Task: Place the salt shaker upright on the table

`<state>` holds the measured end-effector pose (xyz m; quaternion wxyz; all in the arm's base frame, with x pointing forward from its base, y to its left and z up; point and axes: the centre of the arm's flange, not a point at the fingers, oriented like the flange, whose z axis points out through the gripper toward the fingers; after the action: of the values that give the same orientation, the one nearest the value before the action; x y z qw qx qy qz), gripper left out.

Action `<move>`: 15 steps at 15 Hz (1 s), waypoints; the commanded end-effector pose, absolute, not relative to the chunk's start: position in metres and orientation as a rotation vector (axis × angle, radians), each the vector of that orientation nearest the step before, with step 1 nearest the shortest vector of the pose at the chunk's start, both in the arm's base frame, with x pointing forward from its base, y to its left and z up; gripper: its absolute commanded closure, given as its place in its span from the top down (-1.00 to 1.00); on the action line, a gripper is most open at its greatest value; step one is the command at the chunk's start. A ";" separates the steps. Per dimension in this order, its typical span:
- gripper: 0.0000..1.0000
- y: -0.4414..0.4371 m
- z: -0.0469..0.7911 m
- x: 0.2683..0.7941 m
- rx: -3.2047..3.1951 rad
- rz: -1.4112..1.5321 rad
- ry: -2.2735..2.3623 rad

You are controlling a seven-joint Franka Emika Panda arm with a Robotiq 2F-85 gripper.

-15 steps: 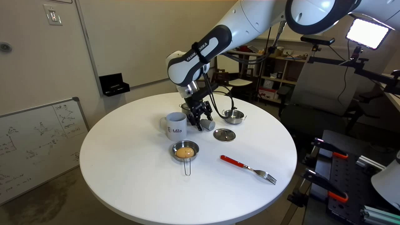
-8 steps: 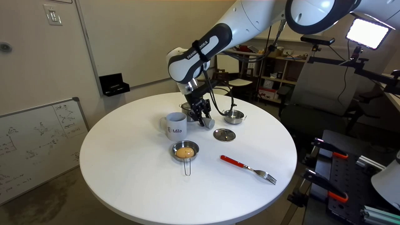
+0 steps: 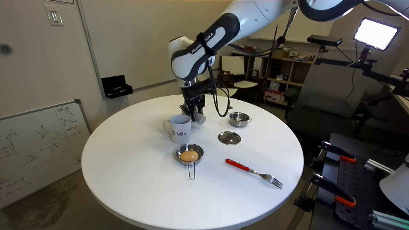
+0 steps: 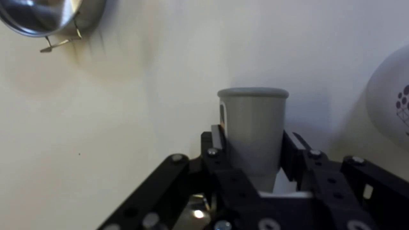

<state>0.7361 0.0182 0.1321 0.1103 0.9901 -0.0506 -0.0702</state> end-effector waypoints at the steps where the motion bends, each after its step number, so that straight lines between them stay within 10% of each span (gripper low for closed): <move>1: -0.63 0.023 0.154 0.700 2.913 -0.061 -0.181; 15: -0.63 0.024 0.192 0.640 2.870 0.274 -0.143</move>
<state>0.6775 0.0230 0.1790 0.1138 0.9908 -0.0446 0.0573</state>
